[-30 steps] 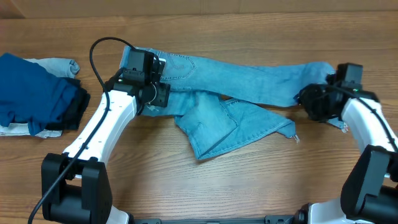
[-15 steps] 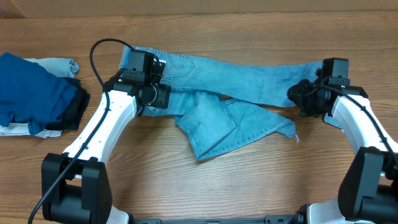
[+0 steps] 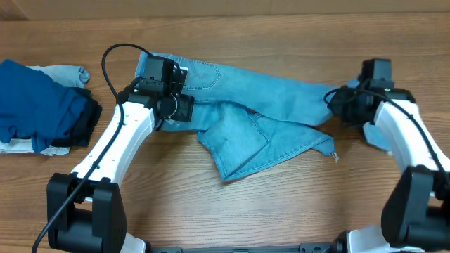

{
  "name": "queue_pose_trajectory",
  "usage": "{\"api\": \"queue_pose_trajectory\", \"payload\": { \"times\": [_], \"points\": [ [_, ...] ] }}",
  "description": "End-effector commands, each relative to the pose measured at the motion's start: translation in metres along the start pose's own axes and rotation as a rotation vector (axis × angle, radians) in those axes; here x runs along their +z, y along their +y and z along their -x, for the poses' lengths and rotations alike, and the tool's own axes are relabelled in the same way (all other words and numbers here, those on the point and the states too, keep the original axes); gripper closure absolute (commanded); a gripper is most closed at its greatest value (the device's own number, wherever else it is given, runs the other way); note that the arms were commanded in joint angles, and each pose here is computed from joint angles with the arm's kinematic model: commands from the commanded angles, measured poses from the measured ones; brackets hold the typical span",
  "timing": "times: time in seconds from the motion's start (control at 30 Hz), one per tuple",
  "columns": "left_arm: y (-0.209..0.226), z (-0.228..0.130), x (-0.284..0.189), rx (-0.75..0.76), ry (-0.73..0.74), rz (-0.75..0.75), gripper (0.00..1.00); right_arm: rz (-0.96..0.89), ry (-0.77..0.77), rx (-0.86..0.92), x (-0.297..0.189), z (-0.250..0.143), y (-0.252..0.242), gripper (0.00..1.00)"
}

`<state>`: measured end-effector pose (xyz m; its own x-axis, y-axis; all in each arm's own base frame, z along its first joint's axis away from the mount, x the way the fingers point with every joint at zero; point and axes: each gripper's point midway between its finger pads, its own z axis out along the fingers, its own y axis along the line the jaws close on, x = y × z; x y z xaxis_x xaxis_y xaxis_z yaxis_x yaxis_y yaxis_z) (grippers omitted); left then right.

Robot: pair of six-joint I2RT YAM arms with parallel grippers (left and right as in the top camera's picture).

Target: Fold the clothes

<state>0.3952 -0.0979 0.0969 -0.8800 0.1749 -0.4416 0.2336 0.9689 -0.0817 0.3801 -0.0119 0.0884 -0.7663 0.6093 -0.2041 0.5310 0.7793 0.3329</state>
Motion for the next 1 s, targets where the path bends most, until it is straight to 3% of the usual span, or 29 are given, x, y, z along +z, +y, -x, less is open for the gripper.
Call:
{"api": "queue_pose_trajectory", "payload": {
  "times": [0.0, 0.13, 0.27, 0.33, 0.47, 0.5, 0.57, 0.6, 0.63, 0.67, 0.8, 0.87, 0.97],
  "points": [
    [-0.004, 0.001, -0.003, -0.012, -0.013, -0.017, 0.37, 0.259, -0.068, -0.045, -0.113, 0.015, 0.072, 0.96],
    [-0.005, 0.001, -0.003, -0.013, -0.013, -0.018, 0.37, 0.262, -0.24, -0.07, -0.161, 0.044, 0.083, 0.96],
    [-0.005, 0.001, -0.003, -0.013, -0.012, -0.018, 0.37, 0.106, -0.35, -0.026, -0.112, 0.099, 0.062, 0.96],
    [-0.005, 0.0, -0.003, -0.013, -0.011, -0.021, 0.36, 0.098, -0.306, 0.055, -0.054, 0.128, 0.043, 0.96],
    [-0.005, -0.002, -0.003, -0.009, -0.001, -0.02, 0.27, 0.049, -0.181, 0.125, 0.001, 0.129, 0.001, 0.96],
    [-0.004, -0.001, -0.002, -0.009, -0.005, -0.017, 0.24, 0.04, -0.176, 0.113, 0.001, 0.129, -0.004, 0.92],
    [-0.003, -0.002, 0.008, -0.01, 0.004, -0.016, 0.23, 0.031, -0.153, 0.12, -0.001, 0.124, -0.009, 0.45],
    [-0.003, -0.005, 0.014, -0.012, 0.021, -0.02, 0.23, 0.033, -0.133, 0.124, -0.001, 0.12, -0.01, 0.34],
    [-0.003, -0.008, 0.022, -0.013, 0.039, -0.02, 0.23, 0.053, -0.111, 0.103, -0.002, 0.115, -0.006, 0.32],
    [-0.004, -0.011, 0.03, -0.014, 0.053, -0.029, 0.3, 0.074, -0.096, 0.093, -0.004, 0.112, -0.002, 0.3],
    [-0.014, -0.017, 0.052, -0.021, 0.084, -0.1, 0.86, 0.141, -0.166, 0.046, -0.056, 0.111, 0.018, 0.29],
    [-0.013, -0.008, 0.057, -0.016, 0.05, -0.095, 0.96, 0.18, -0.186, 0.021, -0.083, 0.103, 0.03, 0.3],
    [-0.012, 0.003, 0.084, -0.026, -0.002, -0.104, 0.96, 0.217, -0.215, -0.075, -0.125, 0.08, 0.049, 0.3]
  ]
}}
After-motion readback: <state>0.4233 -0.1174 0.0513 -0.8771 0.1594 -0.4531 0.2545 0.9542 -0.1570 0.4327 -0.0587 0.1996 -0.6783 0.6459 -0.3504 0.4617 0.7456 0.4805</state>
